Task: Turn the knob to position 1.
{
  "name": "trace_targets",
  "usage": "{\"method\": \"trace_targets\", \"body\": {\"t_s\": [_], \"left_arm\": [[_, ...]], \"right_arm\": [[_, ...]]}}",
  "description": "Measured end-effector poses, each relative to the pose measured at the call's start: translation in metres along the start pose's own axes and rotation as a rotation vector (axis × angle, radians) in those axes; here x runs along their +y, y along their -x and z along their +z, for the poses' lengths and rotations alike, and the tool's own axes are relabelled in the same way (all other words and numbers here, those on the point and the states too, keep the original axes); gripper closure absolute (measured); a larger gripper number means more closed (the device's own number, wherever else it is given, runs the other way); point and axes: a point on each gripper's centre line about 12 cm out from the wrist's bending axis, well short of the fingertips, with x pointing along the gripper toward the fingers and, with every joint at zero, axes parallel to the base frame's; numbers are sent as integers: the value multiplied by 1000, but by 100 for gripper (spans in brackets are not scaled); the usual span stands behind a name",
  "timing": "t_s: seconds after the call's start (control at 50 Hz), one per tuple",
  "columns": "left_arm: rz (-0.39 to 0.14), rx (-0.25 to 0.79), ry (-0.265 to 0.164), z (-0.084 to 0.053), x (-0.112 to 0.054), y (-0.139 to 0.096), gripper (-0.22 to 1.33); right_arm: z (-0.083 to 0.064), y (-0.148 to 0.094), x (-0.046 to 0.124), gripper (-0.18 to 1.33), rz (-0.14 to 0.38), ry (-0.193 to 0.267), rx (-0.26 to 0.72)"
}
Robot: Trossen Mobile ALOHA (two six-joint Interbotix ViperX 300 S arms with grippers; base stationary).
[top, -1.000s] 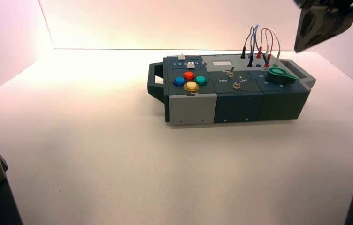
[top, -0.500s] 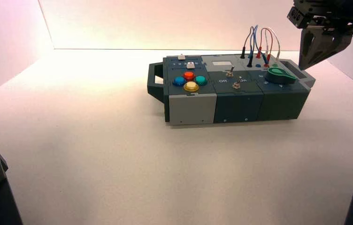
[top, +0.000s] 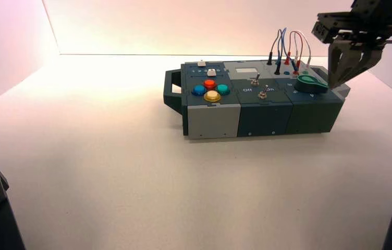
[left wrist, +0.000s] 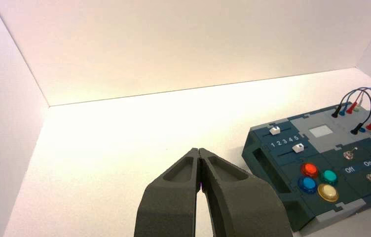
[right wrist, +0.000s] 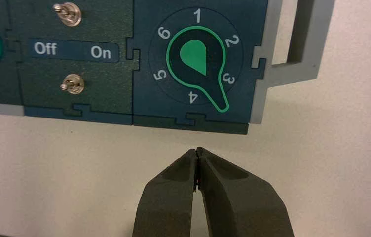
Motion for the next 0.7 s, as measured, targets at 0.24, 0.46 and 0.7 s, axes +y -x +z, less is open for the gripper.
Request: {"method": "trace_targets", "body": {"t_s": [0.24, 0.46, 0.7], "left_arm": [[0, 0, 0, 0, 0, 0, 126], [-1, 0, -1, 0, 0, 0, 126], [-1, -2, -1, 1, 0, 0, 126]], "right_arm": [[9, -5, 0, 129, -1, 0, 8], [15, -8, 1, 129, -1, 1, 5], [15, -20, 0, 129, -5, 1, 38]]}}
